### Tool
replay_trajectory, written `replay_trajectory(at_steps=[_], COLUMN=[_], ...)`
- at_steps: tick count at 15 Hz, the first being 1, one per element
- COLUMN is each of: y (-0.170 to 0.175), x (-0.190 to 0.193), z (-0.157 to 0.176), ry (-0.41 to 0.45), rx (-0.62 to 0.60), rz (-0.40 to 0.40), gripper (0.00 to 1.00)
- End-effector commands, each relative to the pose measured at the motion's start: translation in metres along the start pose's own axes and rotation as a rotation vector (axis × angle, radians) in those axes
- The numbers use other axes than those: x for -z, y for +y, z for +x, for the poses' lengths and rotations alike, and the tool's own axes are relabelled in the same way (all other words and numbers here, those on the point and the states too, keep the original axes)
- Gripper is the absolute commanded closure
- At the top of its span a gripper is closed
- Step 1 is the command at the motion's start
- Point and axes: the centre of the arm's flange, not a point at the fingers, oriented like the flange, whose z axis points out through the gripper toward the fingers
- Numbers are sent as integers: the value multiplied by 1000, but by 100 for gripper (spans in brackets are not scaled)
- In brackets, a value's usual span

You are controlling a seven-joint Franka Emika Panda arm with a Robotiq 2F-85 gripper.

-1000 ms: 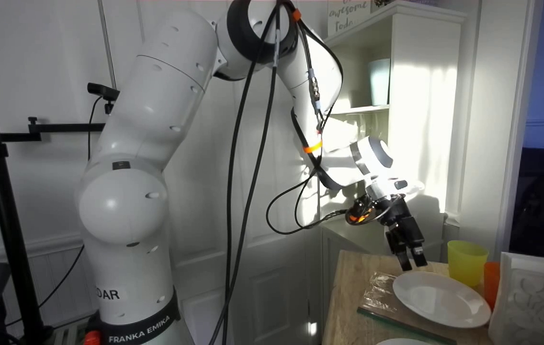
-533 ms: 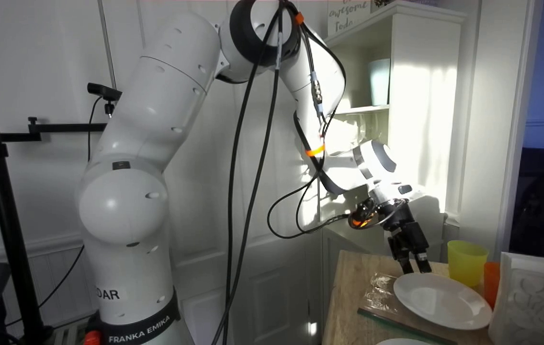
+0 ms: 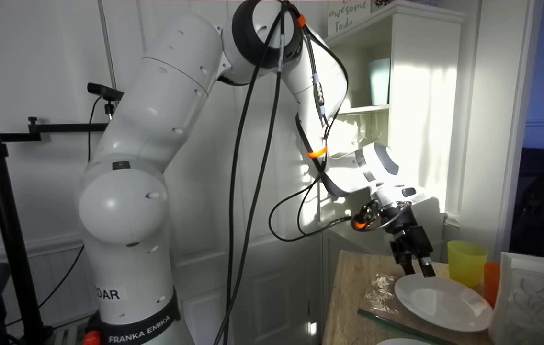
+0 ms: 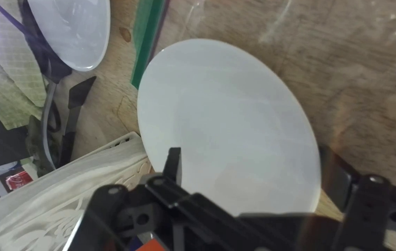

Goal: Move the plate on the left to the cupboard bottom shelf

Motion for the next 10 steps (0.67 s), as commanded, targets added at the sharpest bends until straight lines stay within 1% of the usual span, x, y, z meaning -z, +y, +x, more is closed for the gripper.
replay_trajectory(at_steps=[1,4,10], y=[-2,-3,-9], x=[-4,-5,-9], z=[8,10,9], ry=[-7,-4,-4], rx=[12,16,36], rz=[3,5,21], gripper=[31,55,88])
